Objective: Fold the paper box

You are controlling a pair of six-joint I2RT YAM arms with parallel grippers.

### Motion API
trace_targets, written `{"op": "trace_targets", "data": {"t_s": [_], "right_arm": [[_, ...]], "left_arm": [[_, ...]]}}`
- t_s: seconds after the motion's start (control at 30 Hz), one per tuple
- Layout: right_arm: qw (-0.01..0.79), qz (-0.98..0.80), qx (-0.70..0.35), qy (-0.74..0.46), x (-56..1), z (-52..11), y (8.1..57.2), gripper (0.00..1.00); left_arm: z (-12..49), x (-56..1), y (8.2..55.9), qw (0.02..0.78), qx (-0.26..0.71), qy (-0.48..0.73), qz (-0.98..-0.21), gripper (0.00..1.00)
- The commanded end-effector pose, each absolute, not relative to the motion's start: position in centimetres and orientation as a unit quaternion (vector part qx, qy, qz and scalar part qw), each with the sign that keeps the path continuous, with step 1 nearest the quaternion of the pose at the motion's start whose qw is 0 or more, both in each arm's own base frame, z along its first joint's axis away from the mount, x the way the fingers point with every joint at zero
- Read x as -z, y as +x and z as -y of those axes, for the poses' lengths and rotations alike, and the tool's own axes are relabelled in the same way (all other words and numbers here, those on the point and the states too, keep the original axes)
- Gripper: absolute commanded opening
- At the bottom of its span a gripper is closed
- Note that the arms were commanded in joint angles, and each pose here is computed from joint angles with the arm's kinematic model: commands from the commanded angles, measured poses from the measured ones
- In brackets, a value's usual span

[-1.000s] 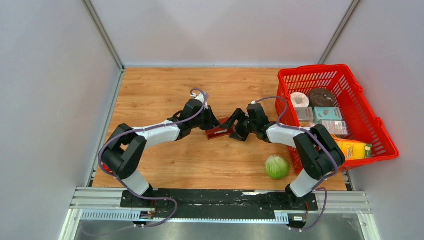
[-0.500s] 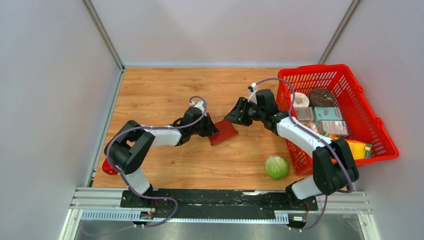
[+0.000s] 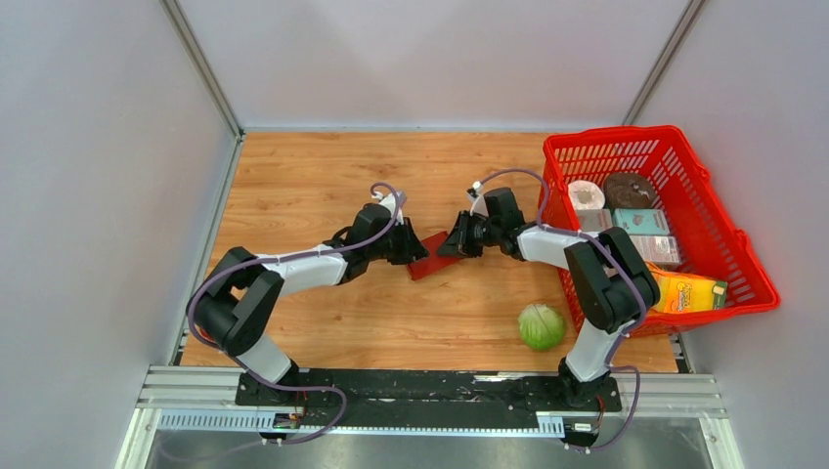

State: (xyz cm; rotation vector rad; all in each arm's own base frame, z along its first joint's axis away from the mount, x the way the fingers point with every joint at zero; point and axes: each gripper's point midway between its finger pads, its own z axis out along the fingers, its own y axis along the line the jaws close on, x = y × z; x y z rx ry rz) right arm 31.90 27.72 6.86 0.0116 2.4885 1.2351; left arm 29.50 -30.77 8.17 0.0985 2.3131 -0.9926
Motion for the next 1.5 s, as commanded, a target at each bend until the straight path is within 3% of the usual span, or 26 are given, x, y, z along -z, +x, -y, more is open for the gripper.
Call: {"op": "trace_targets", "data": {"t_s": [0.0, 0.37, 0.43, 0.47, 0.57, 0.67, 1.17, 1.47], "right_arm": [[0.214, -0.87, -0.445, -0.019, -7.5, -27.9, 32.9, 0.11], [0.204, -0.883, -0.423, 0.002, -5.7, -25.9, 32.5, 0.12], [0.208, -0.882, -0.423, -0.004, -6.6, -25.7, 32.6, 0.16], [0.217, -0.879, -0.424, -0.008, -7.4, -25.6, 32.7, 0.25], [0.228, -0.876, -0.424, -0.01, -8.8, -24.8, 33.3, 0.4], [0.233, -0.884, -0.406, -0.003, -8.6, -23.3, 34.3, 0.43], [0.224, -0.905, -0.362, -0.008, -5.4, -22.2, 36.3, 0.41], [0.213, -0.908, -0.361, 0.001, -4.0, -22.2, 36.2, 0.29]], "left_arm": [[33.0, -10.1, 28.9, 0.303, 0.423, 0.061, -0.852, 0.16], [31.5, -4.1, 28.0, 0.267, 0.387, 0.0, -0.883, 0.13], [31.0, -3.0, 27.7, 0.262, 0.378, -0.009, -0.888, 0.13], [30.9, -2.8, 27.6, 0.261, 0.378, -0.012, -0.888, 0.13], [30.8, -2.4, 27.3, 0.256, 0.38, -0.011, -0.889, 0.13], [30.7, -2.4, 27.1, 0.257, 0.381, -0.009, -0.888, 0.13], [30.9, -4.3, 27.7, 0.273, 0.377, 0.022, -0.885, 0.14], [30.0, -6.1, 27.9, 0.287, 0.382, 0.017, -0.878, 0.2]]}}
